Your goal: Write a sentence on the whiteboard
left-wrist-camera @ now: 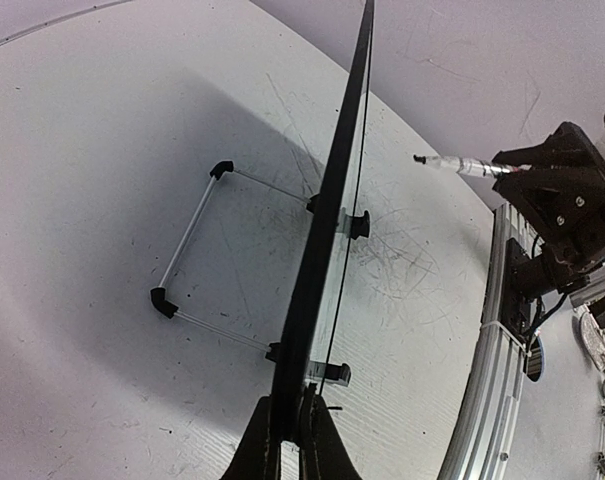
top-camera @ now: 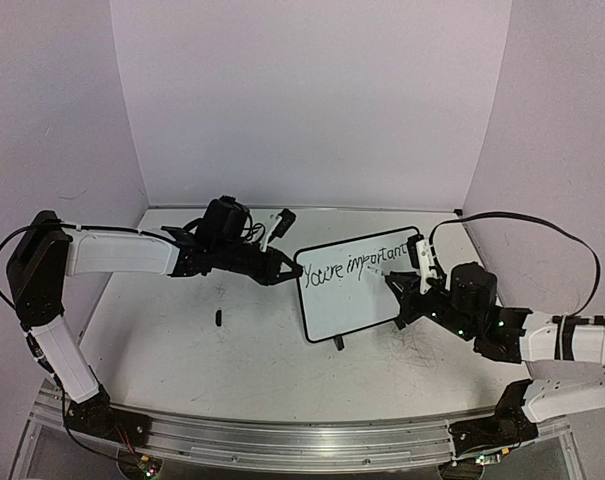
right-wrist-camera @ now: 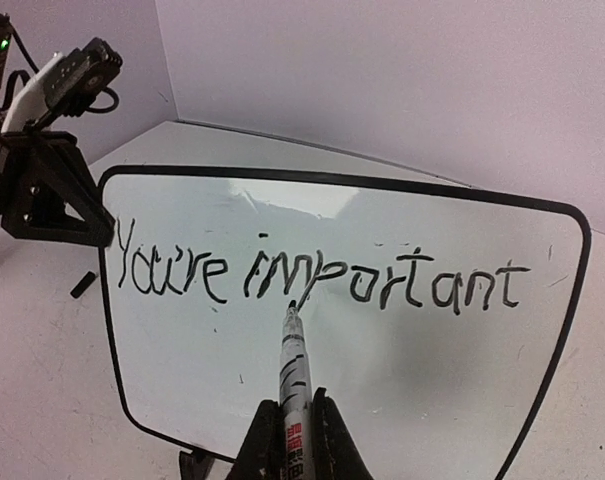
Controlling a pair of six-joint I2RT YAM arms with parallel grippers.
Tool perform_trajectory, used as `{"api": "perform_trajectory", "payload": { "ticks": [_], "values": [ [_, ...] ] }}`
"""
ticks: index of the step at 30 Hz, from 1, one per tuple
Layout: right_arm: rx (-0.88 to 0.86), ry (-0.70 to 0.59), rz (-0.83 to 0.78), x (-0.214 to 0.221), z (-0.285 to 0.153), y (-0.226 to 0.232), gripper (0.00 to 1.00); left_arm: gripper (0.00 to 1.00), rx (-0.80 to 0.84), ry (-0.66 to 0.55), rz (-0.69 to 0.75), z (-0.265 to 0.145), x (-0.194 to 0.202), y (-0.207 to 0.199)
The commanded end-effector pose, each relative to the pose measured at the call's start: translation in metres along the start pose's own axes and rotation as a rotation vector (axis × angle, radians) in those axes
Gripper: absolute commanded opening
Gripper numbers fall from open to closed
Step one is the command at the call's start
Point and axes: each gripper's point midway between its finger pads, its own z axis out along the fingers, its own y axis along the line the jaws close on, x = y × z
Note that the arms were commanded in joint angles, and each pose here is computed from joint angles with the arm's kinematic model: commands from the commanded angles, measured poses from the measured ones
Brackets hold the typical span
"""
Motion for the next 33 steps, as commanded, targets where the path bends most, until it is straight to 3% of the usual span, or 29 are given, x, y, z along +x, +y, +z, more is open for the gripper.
{"api": "perform_trajectory", "payload": {
  "ticks": [1,13,33],
  "values": [
    [-0.029,-0.032,-0.061,-0.016,0.008,0.028,0.0,0.0,-0.091,-0.037,0.063,-0.002,-0.016,0.017],
    [-0.104,0.013,-0.153,0.006,0.023,0.07,0.0,0.0,-0.086,-0.033,0.06,-0.001,-0.015,0.016],
    [-0.051,0.012,-0.163,0.011,0.022,0.063,0.0,0.0,-0.077,-0.031,0.056,-0.001,-0.015,0.015]
  ]
}}
